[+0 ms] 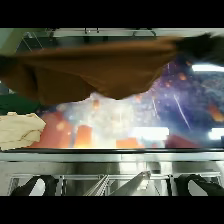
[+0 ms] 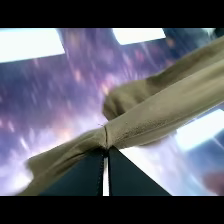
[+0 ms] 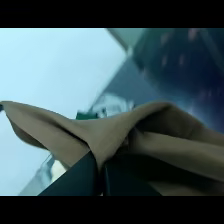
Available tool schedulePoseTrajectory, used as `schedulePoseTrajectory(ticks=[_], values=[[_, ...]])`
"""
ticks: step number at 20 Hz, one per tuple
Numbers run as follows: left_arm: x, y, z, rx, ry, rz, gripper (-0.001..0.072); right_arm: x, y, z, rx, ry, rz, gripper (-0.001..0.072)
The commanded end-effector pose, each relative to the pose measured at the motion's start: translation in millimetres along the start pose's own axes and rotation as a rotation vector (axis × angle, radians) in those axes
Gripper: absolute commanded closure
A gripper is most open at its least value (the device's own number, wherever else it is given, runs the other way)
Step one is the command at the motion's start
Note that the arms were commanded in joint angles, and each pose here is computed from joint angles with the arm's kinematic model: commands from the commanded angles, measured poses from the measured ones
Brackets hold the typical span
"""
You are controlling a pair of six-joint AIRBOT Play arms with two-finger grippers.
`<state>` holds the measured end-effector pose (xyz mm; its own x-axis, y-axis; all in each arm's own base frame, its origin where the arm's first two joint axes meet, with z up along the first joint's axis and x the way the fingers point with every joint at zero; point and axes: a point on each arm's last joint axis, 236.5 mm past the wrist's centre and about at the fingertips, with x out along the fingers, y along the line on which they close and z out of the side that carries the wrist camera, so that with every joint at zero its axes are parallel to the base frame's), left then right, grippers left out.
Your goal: Fold the shirts.
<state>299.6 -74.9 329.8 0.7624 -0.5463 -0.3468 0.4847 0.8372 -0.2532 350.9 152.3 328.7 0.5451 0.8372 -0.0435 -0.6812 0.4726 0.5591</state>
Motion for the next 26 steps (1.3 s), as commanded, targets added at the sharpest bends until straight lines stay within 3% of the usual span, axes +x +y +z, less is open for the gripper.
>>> schedulePoseTrajectory(ticks=[1,4,7,10,14,15,16,17,19,21,26], values=[[-72.3,-71.4,58.4,0.231,-0.226,0.111,0.0688,-48.2,103.7,37.3,-0.307,-0.157,-0.025,0.0695],[-88.2,-100.5,54.4,0.276,-0.238,0.107,0.0688,-59.6,136.7,29.4,-0.396,-0.17,-0.033,0.0695],[-70.8,-81.5,30.9,0.192,-0.186,0.089,0.0688,-55.0,108.3,22.6,-0.368,-0.114,-0.096,0.0695],[-25.5,-30.0,-21.6,-0.006,-0.029,0.039,0.0687,-29.0,41.2,-7.8,-0.182,0.04,-0.118,0.0689],[46.3,36.8,-117.0,-0.254,0.227,-0.069,0.0687,26.1,-80.5,-101.1,0.151,0.285,-0.14,0.0688],[65.5,48.4,-144.3,-0.304,0.294,-0.107,0.0687,37.2,-112.6,-124.8,0.239,0.321,-0.161,0.0665],[83.0,59.9,-169.0,-0.356,0.35,-0.129,0.0686,46.4,-147.2,-149.3,0.329,0.352,-0.191,0.0515],[100.1,70.8,-191.9,-0.407,0.394,-0.141,0.0686,53.4,-174.3,-171.0,0.409,0.38,-0.204,0.046],[131.5,92.5,-236.8,-0.5,0.474,-0.147,0.0682,64.7,-216.3,-208.6,0.565,0.402,-0.204,0.0461],[150.7,107.1,-259.6,-0.574,0.538,-0.167,0.0411,70.0,-237.2,-226.0,0.653,0.383,-0.16,0.0458],[145.8,135.1,-244.9,-0.669,0.607,-0.274,0.0411,54.2,-195.6,-237.6,0.657,0.499,0.021,0.0456]])
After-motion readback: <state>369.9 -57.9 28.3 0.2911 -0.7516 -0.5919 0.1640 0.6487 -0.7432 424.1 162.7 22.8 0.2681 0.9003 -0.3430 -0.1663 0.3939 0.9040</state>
